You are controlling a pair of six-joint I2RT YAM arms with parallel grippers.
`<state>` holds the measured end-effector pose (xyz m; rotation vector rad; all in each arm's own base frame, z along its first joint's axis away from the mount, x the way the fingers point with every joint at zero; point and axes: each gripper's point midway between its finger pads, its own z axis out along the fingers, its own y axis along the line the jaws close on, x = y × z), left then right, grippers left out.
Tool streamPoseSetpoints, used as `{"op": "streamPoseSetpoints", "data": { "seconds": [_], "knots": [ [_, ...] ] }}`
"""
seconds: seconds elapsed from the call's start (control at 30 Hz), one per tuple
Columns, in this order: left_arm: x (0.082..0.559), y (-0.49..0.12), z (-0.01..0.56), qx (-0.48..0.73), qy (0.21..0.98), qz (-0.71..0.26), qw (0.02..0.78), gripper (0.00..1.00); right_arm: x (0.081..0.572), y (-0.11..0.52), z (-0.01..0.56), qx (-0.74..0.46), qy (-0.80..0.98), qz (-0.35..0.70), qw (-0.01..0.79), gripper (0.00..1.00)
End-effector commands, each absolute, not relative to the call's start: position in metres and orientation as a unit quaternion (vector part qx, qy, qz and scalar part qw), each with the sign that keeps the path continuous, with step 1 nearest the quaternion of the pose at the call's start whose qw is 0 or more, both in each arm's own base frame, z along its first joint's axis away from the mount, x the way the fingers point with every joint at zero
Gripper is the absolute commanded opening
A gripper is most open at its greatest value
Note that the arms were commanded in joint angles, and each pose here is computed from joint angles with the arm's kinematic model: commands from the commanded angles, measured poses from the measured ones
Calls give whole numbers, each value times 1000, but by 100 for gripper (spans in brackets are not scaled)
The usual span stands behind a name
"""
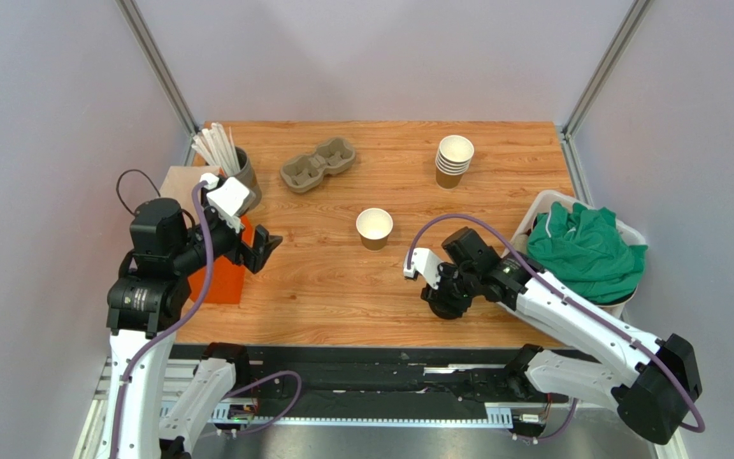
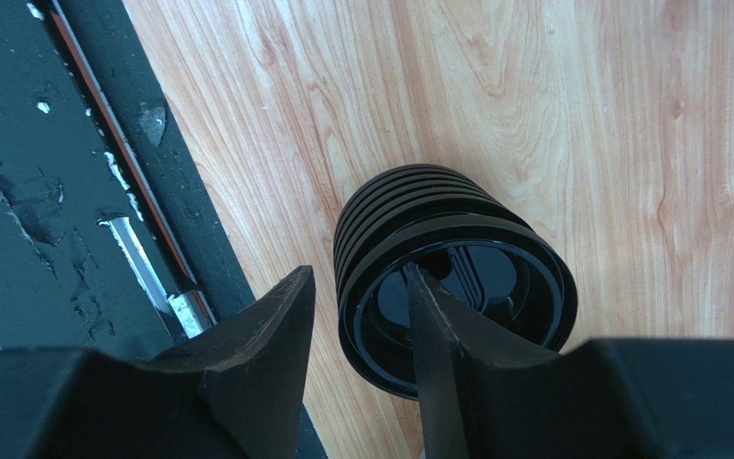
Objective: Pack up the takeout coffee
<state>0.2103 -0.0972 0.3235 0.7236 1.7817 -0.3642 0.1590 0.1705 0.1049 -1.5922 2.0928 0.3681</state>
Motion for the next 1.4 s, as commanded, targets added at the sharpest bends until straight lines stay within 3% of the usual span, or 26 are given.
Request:
{"op": "streamPoseSetpoints", "data": {
  "seconds": [0.0,0.37,0.8,1.37],
  "knots": [
    [212,-99,337,301,740,-160,580,99,170,175,104,-569,771,123,259,44],
    [218,-97,335,294,745,-155,578,99,171,173,97,-566,776,115,251,36],
    [218,-94,332,286,746,-152,582,99,169,175,103,-566,774,124,256,7],
    [213,-99,336,294,735,-163,589,99,168,178,142,-558,753,140,321,8]
  ]
}}
